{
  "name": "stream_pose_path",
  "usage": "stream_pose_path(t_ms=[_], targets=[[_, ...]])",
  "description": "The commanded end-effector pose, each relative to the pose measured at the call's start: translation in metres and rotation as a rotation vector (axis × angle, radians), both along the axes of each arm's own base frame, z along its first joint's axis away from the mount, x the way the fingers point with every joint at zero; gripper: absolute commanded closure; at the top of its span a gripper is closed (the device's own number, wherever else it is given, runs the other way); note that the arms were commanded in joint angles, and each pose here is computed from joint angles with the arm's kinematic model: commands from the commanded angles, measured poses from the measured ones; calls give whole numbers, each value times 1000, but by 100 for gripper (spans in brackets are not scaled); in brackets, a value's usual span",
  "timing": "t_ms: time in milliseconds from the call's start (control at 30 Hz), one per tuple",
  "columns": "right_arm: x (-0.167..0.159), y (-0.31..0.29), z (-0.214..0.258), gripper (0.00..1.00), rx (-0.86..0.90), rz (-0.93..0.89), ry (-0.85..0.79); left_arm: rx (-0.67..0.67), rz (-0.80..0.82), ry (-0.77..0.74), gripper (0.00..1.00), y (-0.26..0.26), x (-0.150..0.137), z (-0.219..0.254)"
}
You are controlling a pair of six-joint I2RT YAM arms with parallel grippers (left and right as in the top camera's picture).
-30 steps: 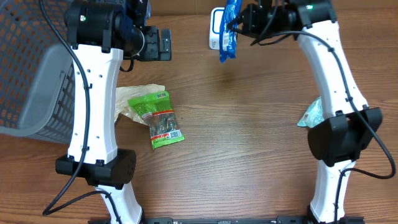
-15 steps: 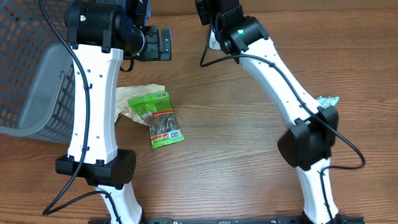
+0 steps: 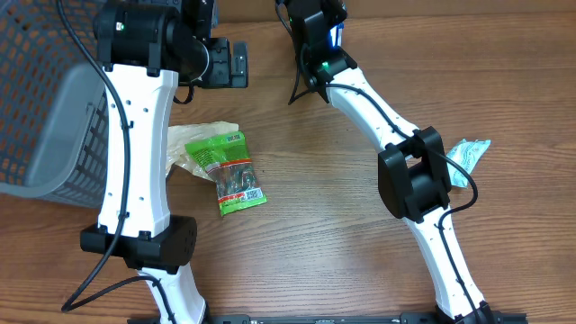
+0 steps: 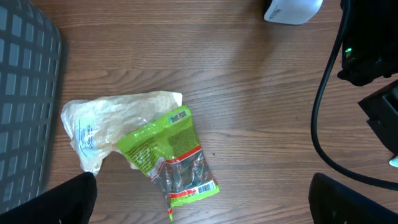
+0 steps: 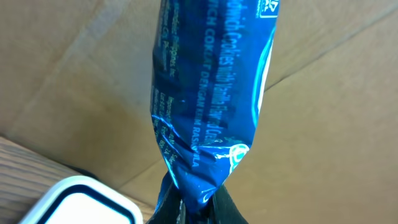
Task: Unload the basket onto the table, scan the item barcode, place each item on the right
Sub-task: 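Hold the Oreo pack in front of the scanner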
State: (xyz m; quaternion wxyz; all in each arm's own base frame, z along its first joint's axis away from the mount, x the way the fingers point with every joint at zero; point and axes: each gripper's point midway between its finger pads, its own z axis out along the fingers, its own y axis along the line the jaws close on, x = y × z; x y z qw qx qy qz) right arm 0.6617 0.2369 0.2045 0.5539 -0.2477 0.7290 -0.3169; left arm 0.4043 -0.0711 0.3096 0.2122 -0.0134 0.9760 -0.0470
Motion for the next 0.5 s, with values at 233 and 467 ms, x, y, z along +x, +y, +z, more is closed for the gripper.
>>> stream_pose_path(t_ms=[233, 467], targets=[[4, 1, -8, 96, -349, 61, 59, 3, -14, -28, 0, 1, 0, 8], [5, 12, -31, 96, -483, 161, 124, 3, -14, -28, 0, 1, 0, 8]])
